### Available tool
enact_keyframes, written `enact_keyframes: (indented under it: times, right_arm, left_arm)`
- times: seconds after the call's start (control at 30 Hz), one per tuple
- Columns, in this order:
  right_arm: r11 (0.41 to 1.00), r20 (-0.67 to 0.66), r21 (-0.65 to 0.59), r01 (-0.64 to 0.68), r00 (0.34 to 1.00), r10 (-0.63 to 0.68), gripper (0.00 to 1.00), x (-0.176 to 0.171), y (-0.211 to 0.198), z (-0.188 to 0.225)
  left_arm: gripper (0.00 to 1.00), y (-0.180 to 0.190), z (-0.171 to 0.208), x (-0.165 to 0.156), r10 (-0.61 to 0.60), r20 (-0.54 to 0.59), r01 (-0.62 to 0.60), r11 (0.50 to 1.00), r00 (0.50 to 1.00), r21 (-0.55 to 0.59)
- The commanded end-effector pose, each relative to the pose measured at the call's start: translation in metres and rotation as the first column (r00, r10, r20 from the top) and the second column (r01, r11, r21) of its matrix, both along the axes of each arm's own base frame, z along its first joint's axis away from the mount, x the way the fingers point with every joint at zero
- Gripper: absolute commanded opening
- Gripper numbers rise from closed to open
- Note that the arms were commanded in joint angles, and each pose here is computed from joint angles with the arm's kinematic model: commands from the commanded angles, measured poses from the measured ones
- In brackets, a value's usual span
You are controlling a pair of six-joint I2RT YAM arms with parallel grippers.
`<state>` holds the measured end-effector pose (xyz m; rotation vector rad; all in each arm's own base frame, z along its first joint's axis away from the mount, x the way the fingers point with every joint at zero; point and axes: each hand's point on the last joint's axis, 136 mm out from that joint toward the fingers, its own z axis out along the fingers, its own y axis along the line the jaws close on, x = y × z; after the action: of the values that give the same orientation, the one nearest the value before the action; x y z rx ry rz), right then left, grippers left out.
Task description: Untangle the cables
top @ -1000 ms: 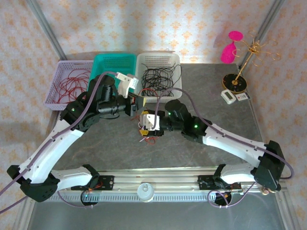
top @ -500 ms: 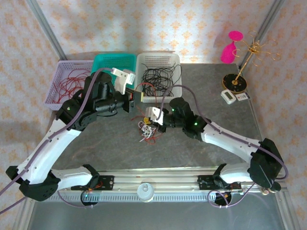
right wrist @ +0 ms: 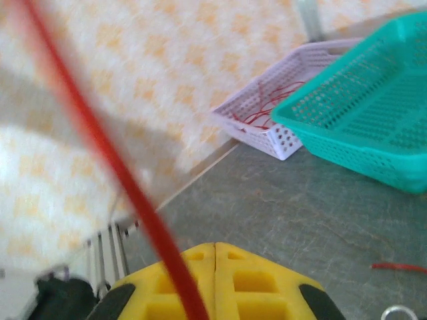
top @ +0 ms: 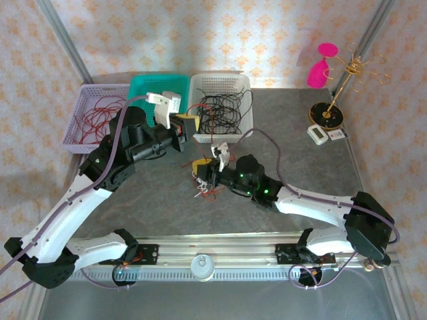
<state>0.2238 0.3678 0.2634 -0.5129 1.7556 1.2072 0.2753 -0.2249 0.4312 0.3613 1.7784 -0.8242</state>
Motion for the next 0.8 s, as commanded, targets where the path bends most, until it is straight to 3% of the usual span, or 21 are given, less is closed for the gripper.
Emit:
enact_keyframes:
  times: [0.0,0.17,0.4,0.47,0.77]
  right_arm:
    - [0.987,-0.247,0.058,0.152,0.96,-0.133,0.0,0.019,-0.002,-0.003]
    - [0.964,-0.383,-0.165,0.21,0.887,-0.259,0.0,0.024,0.01,-0.045]
    - [0.877,-0.221,-0.392,0.28,0.896,-0.385,0.0,0.019,0.004,-0.074]
    - [0.875,-0.182,-0.392,0.282,0.909,-0.375,0.13,0.017,0.001,-0.073]
    - [0.907,-0.013,-0.378,0.189,0.978,-0.209,0.48,-0.015,-0.036,-0.029]
  left_arm:
    - [0.0,0.007,0.041,0.003,0.051,0.142,-0.036,0.994,0.988,-0.108]
    - [0.0,0.005,0.049,0.009,0.069,0.181,-0.048,0.992,0.981,-0.12]
    - [0.0,0.006,0.053,0.02,0.103,0.179,-0.09,0.993,0.978,-0.078]
    - [0.0,0.006,0.052,0.022,0.104,0.174,-0.096,0.994,0.979,-0.056]
    - [0.0,0.02,0.05,0.023,0.154,0.141,-0.162,0.985,0.978,0.051]
